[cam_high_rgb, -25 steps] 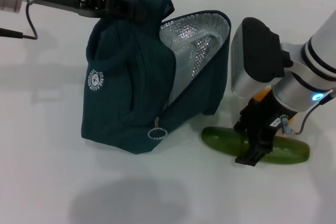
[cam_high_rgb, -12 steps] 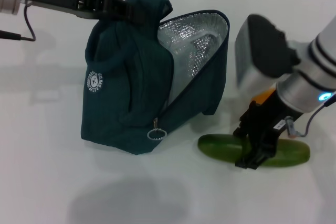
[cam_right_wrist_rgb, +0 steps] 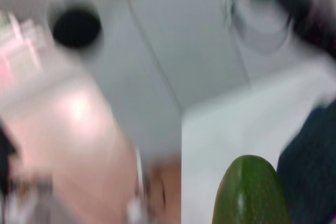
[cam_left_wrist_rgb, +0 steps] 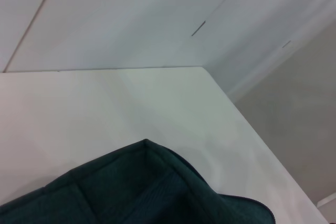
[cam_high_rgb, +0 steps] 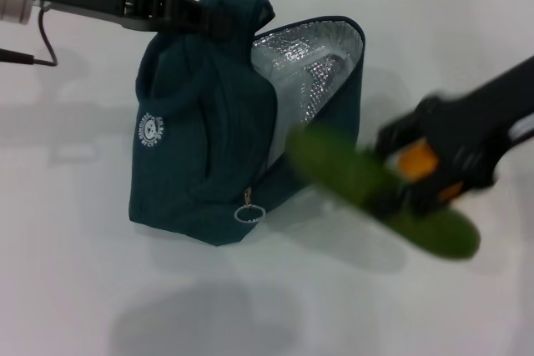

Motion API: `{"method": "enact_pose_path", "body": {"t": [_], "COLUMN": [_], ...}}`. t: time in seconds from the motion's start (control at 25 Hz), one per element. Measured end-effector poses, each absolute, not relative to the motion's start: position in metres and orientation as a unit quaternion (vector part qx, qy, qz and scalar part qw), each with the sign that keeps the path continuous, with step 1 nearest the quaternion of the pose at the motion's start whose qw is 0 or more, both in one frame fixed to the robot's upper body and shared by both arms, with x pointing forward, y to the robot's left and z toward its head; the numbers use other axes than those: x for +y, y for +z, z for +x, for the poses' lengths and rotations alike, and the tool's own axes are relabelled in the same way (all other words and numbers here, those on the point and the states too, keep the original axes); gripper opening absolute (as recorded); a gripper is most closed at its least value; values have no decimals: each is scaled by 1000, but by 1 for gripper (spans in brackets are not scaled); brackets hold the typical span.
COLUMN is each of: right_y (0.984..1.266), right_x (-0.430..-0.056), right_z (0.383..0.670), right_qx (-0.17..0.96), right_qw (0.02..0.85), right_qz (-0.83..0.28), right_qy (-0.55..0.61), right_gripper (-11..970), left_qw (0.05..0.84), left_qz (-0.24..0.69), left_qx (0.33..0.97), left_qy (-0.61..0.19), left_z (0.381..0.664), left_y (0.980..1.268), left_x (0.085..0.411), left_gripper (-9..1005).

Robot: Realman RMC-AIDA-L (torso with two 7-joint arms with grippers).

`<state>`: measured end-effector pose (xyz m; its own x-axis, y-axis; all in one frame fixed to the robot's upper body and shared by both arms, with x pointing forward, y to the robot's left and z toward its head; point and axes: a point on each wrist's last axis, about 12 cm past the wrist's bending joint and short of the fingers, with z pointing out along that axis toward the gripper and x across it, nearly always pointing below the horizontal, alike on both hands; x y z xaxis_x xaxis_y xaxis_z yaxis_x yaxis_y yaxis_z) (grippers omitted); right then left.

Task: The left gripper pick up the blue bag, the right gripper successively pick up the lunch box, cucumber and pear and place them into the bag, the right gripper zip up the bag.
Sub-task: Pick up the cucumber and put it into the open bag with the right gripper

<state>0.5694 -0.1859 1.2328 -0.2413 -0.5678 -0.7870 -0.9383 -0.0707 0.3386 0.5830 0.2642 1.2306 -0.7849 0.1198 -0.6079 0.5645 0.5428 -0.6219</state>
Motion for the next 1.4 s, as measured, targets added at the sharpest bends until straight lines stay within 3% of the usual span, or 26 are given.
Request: {"method": "enact_pose_path", "body": {"t": [0.2,0.4,0.8,1.4], "right_y": [1230,1213,1168,1148], "right_x": [-233,-242,-208,-162], "right_z": [581,582,587,592], "right_qx": [606,558,551,562], "right_qw": [315,406,495,515], "right_qz": [-453,-373,-294,-351], "right_qy": [574,620,604,544], "right_gripper": [639,639,640,640], "left_qw": [257,257,256,254], "left_qz": [206,208,209,205], "left_qx": [839,838,837,838], "left_qy": [-434,-434,-435,-437], "left_z": [584,584,585,583], "left_y": [1231,1232,1232,1229], "left_x": [262,261,260,262], "left_gripper": [43,43,43,44]}}
